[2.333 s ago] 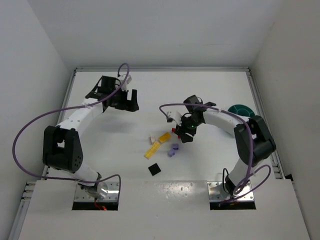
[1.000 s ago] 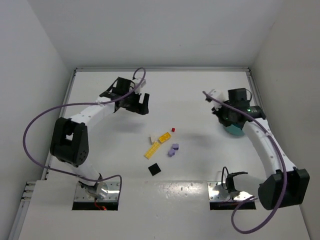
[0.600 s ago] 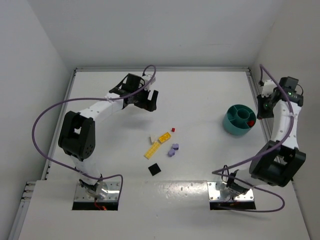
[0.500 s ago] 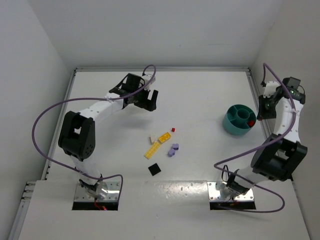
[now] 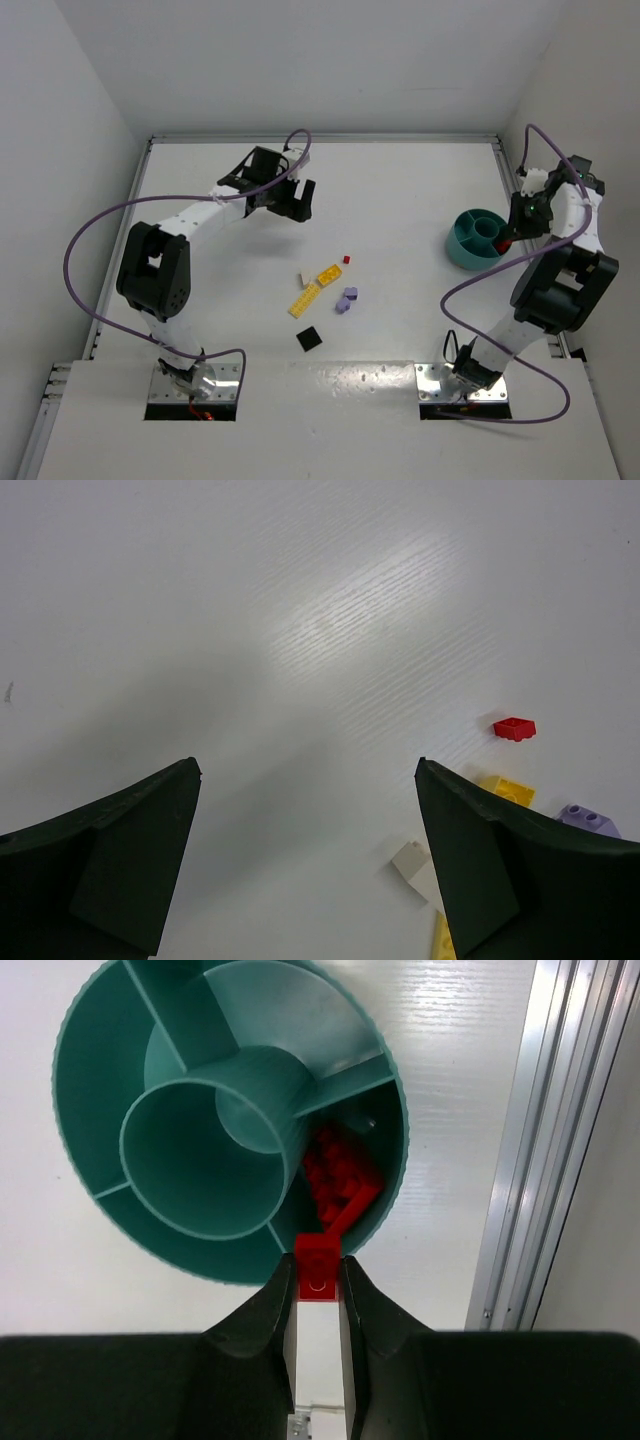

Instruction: Sort the legos into containers by color

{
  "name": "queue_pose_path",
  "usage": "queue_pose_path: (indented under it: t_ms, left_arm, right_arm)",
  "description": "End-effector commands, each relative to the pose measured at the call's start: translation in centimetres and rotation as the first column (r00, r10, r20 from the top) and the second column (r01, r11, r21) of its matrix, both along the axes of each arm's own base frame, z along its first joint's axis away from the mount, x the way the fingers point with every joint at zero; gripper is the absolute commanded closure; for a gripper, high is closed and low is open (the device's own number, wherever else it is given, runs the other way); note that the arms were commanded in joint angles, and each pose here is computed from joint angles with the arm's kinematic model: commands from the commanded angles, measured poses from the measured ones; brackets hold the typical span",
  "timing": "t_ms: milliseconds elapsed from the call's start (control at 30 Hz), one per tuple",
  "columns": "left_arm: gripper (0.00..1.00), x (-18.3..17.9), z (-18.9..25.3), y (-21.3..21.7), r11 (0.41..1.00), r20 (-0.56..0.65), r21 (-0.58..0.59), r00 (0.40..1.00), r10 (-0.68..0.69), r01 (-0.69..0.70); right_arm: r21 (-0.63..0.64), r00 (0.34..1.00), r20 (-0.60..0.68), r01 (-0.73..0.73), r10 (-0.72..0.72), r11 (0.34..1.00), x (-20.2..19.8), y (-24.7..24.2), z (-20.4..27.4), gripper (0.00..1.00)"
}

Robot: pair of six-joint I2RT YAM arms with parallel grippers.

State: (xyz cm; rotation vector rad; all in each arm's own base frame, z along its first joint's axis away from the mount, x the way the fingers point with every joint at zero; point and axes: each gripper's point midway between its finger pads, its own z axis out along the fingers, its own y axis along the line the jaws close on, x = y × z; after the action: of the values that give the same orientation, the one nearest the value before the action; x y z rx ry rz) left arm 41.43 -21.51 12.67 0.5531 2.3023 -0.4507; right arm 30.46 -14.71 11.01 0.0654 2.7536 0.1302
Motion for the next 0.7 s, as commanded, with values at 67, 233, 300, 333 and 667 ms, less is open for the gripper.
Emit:
queue_pose_path:
  t_ms: [67, 233, 300, 333, 667]
  left_arm:
    - [0.05, 0.7, 0.9, 0.1, 1.000, 0.032, -0.017, 0.999, 0.015, -0.014]
    - [0.05, 0.7, 0.9, 0.1, 1.000, 0.032, -0.017, 0.999, 0.015, -0.014]
    - [0.05, 0.4, 0.9, -0.4, 0.999, 0.021, -0.030, 1.000, 0.018, -0.018]
    - [0.06, 0.5, 0.9, -0.3, 0.999, 0.017, -0.032, 0.999, 0.034, -0.034]
    - [0.09, -2.7, -0.7, -5.7, 0.999, -0.017, -0.018, 0.999, -0.048, 0.048]
  right_arm:
    - [-0.004, 0.997, 0.068, 0.027, -0.026, 1.000, 2.5, -1.1, 0.7, 0.81]
    - [0.016, 0.997, 0.074, 0.019, -0.020, 1.000, 3.0, -0.6, 0.6, 0.66]
    - [0.020, 0.996, 0.087, 0.015, -0.017, 1.000, 3.1, -0.4, 1.0, 0.64]
    - [0.016, 0.995, 0.095, 0.015, -0.016, 1.000, 3.3, -0.5, 1.0, 0.64]
    - [0.024, 0.989, 0.148, -0.001, -0.003, 1.000, 2.6, 0.6, 2.5, 0.61]
